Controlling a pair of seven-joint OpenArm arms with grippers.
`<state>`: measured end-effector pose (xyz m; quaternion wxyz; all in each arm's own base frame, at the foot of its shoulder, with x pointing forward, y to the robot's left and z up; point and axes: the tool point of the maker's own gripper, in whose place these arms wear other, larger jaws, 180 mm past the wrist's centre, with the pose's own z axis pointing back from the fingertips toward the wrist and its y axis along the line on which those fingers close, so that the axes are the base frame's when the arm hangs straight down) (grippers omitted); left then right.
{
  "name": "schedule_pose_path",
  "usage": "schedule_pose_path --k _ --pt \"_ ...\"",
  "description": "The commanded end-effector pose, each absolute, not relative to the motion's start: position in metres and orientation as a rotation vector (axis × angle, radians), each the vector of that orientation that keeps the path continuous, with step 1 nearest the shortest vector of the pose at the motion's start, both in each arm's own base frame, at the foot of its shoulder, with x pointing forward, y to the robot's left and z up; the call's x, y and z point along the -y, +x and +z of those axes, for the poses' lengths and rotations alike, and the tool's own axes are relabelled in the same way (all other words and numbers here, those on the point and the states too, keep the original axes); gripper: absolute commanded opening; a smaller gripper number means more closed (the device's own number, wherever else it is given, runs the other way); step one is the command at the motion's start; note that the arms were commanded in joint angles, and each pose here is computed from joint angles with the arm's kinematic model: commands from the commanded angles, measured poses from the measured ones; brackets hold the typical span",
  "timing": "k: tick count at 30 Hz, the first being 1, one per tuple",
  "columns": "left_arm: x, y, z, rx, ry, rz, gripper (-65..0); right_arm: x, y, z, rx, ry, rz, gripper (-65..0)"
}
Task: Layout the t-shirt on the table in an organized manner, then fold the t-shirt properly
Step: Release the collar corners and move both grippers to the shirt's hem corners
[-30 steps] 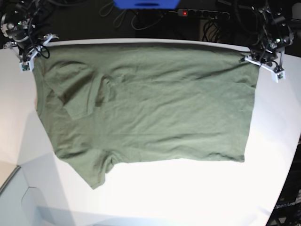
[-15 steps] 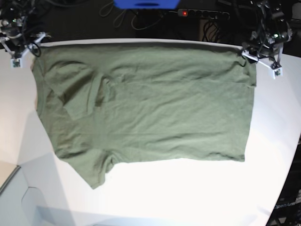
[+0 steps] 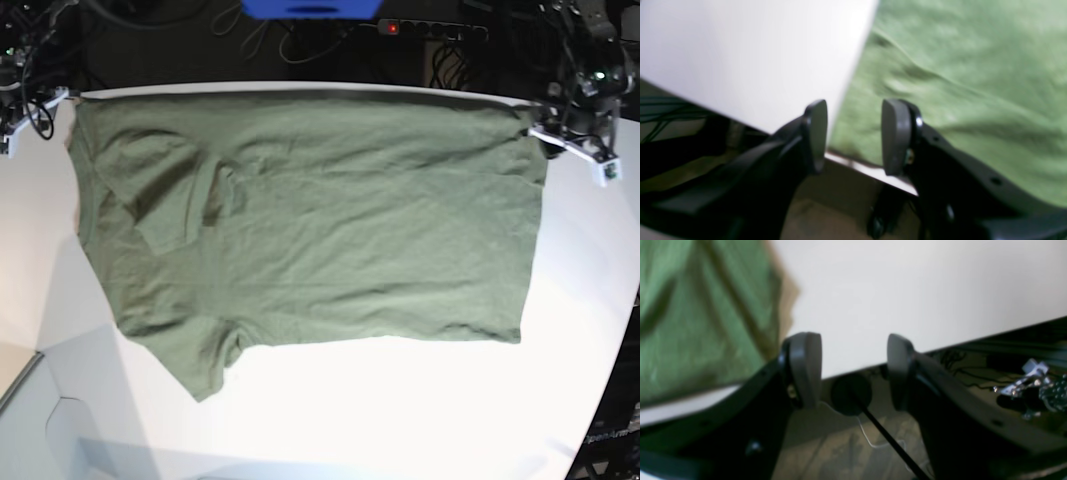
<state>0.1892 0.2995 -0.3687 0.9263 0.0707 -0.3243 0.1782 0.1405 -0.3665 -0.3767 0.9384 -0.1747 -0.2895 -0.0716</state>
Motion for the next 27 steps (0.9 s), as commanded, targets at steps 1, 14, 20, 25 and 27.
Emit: schedule_pose_path --k 1,14,20,25,27 --pt "-0.308 0.192 -0.358 0.703 0.172 0.378 -38.7 0.376 0.145 -0.364 0.626 -0.390 -0.146 -33.2" --pt "-0.327 0.250 -0.306 0.905 0.180 0.427 -12.8 0.385 0.242 -0.303 0.867 -0.417 -0.093 -33.1" --pt "-0.320 0.303 -0.264 1.063 0.125 0.438 -12.8 0.349 0.324 -0.288 0.988 -0.290 -0.021 -33.1" --pt "-0.304 0.342 -0.250 1.114 0.064 0.406 -12.8 0.322 0.392 -0.303 0.966 -0.135 0.053 -33.1" --pt "-0.302 0.351 -0.250 1.112 0.047 0.407 -12.8 0.307 0.419 -0.313 0.929 -0.072 0.106 -33.1"
